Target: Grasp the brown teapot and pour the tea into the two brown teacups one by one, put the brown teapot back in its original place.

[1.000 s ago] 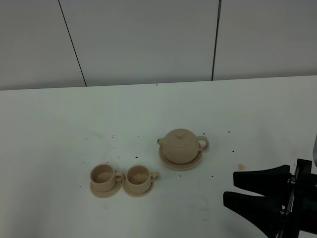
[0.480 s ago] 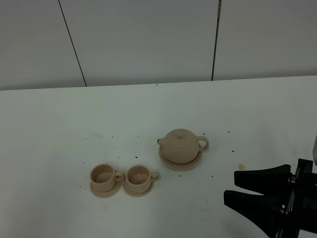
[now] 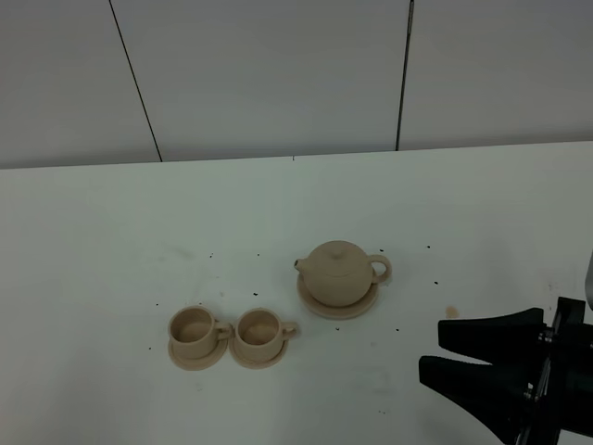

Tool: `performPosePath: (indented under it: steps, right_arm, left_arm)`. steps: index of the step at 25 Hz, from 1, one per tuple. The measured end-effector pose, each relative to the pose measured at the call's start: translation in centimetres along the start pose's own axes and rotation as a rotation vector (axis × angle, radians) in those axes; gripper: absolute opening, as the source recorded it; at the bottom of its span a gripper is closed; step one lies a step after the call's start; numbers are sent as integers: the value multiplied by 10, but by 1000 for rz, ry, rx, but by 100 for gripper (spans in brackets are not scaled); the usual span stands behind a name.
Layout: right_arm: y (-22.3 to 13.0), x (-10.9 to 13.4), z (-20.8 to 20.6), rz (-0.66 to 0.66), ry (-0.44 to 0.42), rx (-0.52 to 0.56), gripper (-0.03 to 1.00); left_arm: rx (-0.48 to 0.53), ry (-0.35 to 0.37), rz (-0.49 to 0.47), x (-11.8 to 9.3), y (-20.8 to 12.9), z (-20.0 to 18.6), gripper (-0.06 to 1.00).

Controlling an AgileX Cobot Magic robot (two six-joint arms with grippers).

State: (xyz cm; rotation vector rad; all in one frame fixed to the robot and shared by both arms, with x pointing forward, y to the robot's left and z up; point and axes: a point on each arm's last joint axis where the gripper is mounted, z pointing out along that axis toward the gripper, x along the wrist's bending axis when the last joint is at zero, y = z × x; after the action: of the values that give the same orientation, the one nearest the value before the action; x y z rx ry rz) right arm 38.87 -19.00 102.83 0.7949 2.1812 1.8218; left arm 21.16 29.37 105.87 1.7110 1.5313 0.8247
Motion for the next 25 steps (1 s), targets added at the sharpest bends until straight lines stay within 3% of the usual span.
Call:
performPosePath:
  steps: [7,25]
  right_arm:
    - [0,0,0,6,0,0,39]
    - [-1,-4,0,2,-39,14,39]
  left_arm:
    - [-31,1,-8,1,-2,18,21]
    - [-39,2,-8,1,-2,20,21]
